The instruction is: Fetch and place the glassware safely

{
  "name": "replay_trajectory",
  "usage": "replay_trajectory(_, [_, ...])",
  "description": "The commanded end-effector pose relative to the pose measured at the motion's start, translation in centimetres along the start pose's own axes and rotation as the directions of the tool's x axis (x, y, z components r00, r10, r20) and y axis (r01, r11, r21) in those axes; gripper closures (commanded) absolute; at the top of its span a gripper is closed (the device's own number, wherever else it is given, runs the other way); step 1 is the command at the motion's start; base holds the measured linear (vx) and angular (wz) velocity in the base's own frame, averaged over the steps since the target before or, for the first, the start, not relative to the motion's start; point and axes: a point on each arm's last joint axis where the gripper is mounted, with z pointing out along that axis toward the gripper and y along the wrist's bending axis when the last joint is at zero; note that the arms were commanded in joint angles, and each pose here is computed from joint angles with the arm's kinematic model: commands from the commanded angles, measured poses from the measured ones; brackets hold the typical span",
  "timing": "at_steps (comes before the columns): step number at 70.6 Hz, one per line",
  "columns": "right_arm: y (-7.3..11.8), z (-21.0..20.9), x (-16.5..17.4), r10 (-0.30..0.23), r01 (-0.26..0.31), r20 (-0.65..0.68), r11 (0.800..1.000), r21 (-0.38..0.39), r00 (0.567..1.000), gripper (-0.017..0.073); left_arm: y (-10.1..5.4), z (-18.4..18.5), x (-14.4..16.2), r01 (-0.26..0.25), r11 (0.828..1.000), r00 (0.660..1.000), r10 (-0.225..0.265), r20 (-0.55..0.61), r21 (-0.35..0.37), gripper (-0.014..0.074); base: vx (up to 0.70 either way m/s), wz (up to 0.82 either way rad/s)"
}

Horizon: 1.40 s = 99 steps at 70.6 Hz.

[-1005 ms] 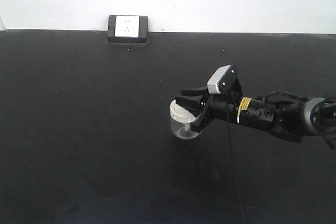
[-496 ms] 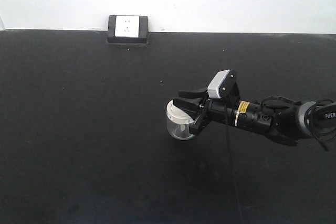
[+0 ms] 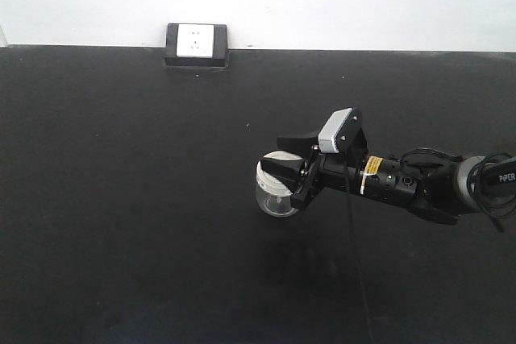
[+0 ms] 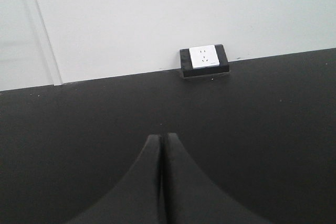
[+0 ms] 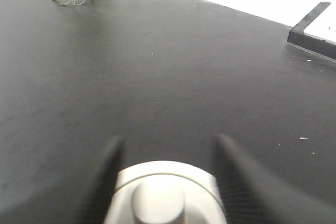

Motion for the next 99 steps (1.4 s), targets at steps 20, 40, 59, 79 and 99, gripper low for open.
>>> replay_trajectory(20, [-0.3,-0.3,-3.0,0.016,-0.016,0.128,1.000,-0.003,0.992,-0.0065,0.0,-0.2,-1.4,0.007,1.000,0.997,-0.007,0.082,0.001,0.0601,0.00,0.00])
replay_trajectory(40, [-0.1,-1.0,-5.5,-0.015,0.013,0.154,1.000,0.014,0.988,0.0023,0.0,-0.2,-1.4,0.007,1.000,0.997,-0.007,0.082,0.001,0.0601,0.00,0.00])
replay_trajectory(59, [0.1,-2.5,-9.7,-0.002,-0.012,0.122,0.994,0.112,0.992,0.0300,0.0,-0.2,-1.4,0.007,1.000,0.997,-0.007,0.082,0.001,0.0601,0.00,0.00])
replay_trajectory(79, [1.4,-4.8,-14.6,0.021,-0.054,0.201,0.985,0.162,0.979,0.0566,0.0,-0.2,-1.4,0.007,1.000,0.997,-0.007,0.082,0.001,0.0601,0.00,0.00])
replay_trajectory(99, [1.5,-7.8,-17.5,0.024,-0.063,0.099,0.906,0.419,0.995,0.0563,0.0,-0.2,-1.4,0.007,1.000,0.997,-0.007,0.082,0.001,0.0601,0.00,0.00])
